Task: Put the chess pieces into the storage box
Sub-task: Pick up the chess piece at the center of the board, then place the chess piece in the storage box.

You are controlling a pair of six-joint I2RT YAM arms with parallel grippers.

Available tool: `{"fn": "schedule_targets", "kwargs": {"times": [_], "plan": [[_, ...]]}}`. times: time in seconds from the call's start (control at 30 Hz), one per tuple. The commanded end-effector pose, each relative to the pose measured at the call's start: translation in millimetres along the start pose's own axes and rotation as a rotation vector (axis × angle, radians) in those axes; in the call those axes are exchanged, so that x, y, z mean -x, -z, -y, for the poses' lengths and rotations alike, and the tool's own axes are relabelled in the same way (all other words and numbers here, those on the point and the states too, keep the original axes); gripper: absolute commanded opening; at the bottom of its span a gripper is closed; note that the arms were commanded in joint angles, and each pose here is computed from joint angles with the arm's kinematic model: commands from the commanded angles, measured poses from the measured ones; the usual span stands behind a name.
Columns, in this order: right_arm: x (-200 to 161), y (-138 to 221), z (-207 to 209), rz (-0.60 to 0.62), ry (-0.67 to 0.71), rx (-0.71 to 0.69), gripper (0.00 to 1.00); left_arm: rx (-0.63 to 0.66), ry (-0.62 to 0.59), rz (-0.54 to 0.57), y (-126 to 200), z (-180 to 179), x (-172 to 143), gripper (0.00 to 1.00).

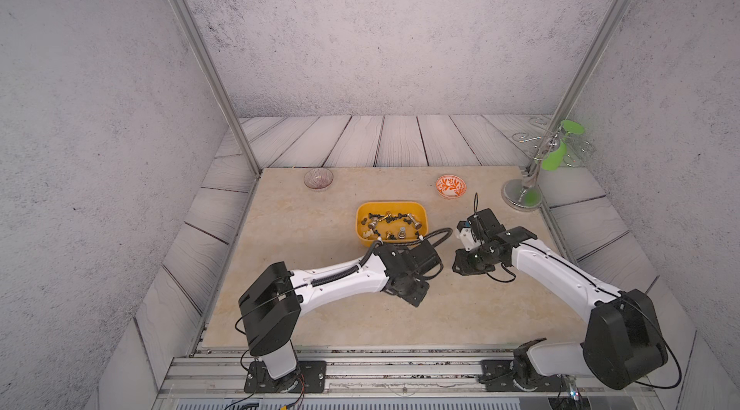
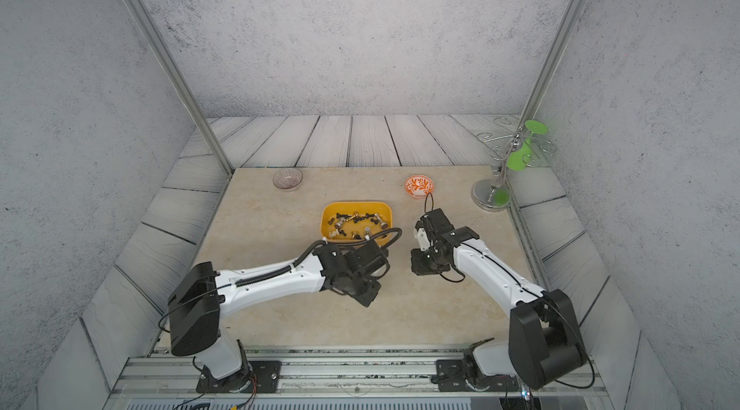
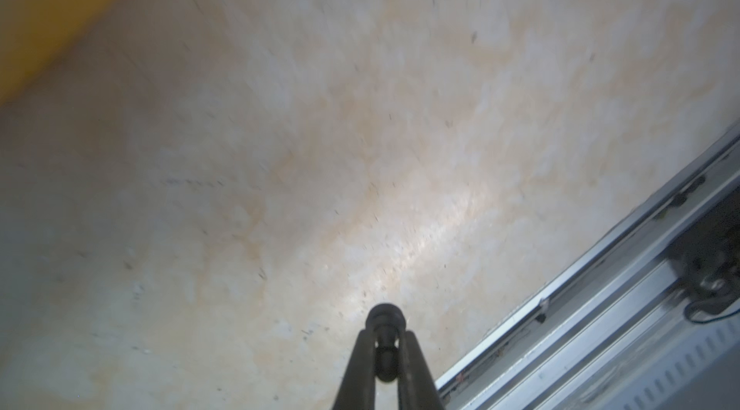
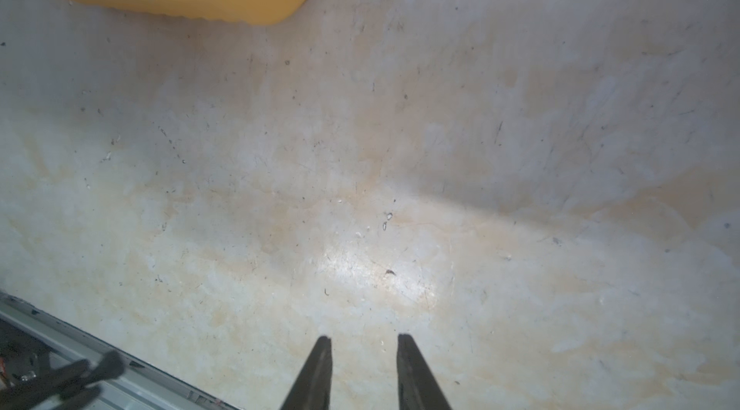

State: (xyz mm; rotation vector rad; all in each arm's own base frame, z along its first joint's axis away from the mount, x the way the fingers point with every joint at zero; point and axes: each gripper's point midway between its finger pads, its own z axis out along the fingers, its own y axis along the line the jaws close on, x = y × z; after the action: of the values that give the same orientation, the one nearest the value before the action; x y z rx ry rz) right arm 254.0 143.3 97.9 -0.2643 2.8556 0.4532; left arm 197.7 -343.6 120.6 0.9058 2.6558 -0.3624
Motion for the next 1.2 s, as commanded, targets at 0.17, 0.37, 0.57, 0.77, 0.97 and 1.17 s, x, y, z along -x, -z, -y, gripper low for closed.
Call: {"fn": "schedule_targets", "kwargs": {"times": [0.17, 0.37, 0.57, 0.77, 0.97, 1.17], "plan": [[0, 15, -4, 0.009, -0.001, 0.010, 0.30, 0.110, 0.089, 0.203, 26, -103, 96, 0.06], [2, 27, -6, 0.043, -0.009, 0.008, 0.30, 0.142, 0.119, 0.206, 12, -146, 143, 0.07], [-3, 33, -4, 0.048, -0.013, 0.000, 0.30, 0.123, 0.204, 0.214, -9, -175, 158, 0.08], [-9, 35, -3, 0.046, -0.020, -0.001, 0.30, 0.139, 0.235, 0.216, -24, -196, 166, 0.08], [-15, 36, 0, 0.047, -0.027, -0.013, 0.30, 0.150, 0.294, 0.202, -33, -226, 168, 0.09], [-18, 37, 1, 0.049, -0.030, -0.016, 0.30, 0.147, 0.354, 0.187, -42, -252, 162, 0.13]]}}
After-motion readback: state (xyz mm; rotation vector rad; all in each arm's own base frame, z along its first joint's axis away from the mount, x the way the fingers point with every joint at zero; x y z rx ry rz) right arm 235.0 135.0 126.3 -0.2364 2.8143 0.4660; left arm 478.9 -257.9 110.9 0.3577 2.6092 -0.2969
